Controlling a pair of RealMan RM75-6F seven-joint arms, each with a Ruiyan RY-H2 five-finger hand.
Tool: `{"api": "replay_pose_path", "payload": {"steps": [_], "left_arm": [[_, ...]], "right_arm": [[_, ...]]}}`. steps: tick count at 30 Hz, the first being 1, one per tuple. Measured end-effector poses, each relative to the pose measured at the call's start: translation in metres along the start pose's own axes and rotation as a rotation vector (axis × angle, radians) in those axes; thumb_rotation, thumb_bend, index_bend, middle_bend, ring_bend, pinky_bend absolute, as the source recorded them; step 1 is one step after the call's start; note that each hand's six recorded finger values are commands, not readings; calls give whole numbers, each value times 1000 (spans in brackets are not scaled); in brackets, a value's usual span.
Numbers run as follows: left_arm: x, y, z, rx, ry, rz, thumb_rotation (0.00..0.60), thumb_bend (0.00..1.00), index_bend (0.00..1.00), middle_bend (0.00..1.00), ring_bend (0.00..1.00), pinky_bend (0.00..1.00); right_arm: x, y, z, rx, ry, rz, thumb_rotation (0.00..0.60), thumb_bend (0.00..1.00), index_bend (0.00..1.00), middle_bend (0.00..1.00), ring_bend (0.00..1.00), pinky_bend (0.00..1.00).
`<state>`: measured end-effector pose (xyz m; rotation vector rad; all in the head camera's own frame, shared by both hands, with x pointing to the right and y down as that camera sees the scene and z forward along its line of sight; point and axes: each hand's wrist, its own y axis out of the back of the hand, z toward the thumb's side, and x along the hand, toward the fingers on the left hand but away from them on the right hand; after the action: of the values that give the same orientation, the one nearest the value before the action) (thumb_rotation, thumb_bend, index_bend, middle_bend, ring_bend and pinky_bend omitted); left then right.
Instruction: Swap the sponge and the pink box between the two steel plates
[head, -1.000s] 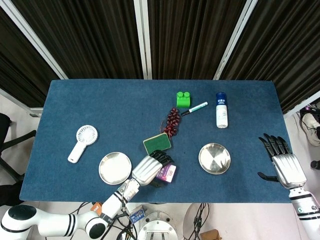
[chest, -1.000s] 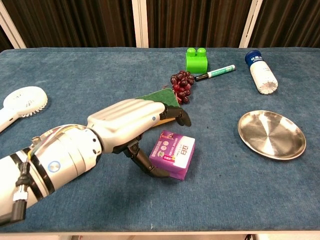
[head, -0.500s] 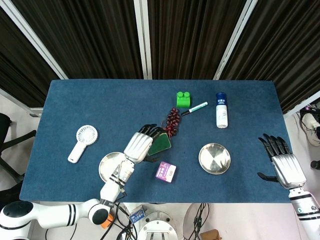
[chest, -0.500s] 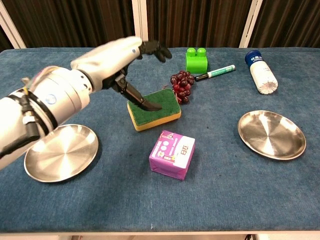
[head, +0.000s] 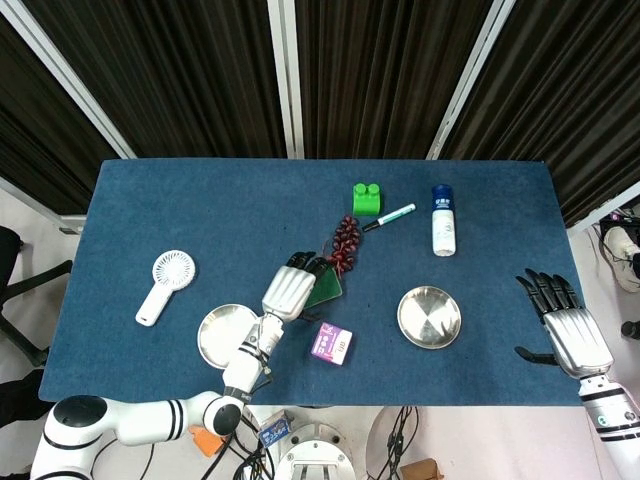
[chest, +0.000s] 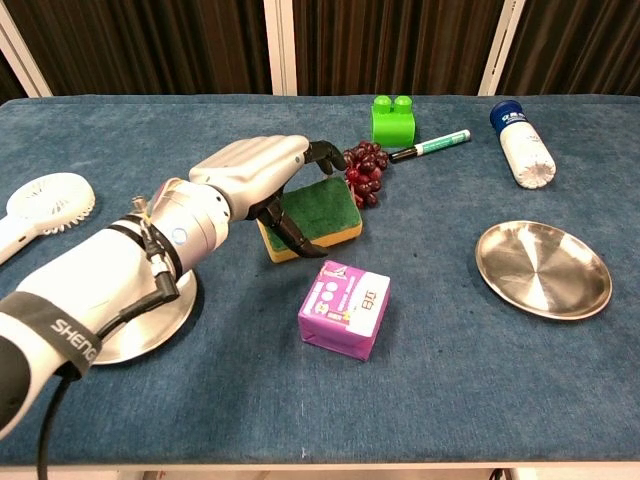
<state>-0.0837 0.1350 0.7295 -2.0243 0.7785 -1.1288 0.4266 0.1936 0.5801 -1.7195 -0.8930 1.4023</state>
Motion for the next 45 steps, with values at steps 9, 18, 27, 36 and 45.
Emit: {"api": "replay_pose_path", "payload": {"steps": [9, 18, 27, 36, 45], "left_arm": [[5, -13, -4, 50, 17, 0, 600, 24, 192, 190, 171, 221], [8, -8, -12, 58, 42, 49, 600, 232, 404, 420, 508, 632], [-4, 9, -14, 50, 11, 94, 600, 279, 468, 489, 584, 693], [-58, 49, -35, 107, -7, 78, 600, 252, 468, 489, 584, 693], [-117, 29, -81, 126, 87, -78, 600, 172, 459, 443, 499, 647]], "right_arm": [[2, 2, -1, -2, 1, -3, 600, 199, 0, 0, 0, 55], [2, 3, -2, 1, 1, -7, 600, 199, 0, 0, 0, 56], [3, 1, -1, 7, 1, -6, 600, 199, 0, 0, 0, 56], [3, -1, 1, 19, 1, -2, 600, 199, 0, 0, 0, 57], [3, -7, 7, 35, 6, 11, 600, 199, 0, 0, 0, 57]]}}
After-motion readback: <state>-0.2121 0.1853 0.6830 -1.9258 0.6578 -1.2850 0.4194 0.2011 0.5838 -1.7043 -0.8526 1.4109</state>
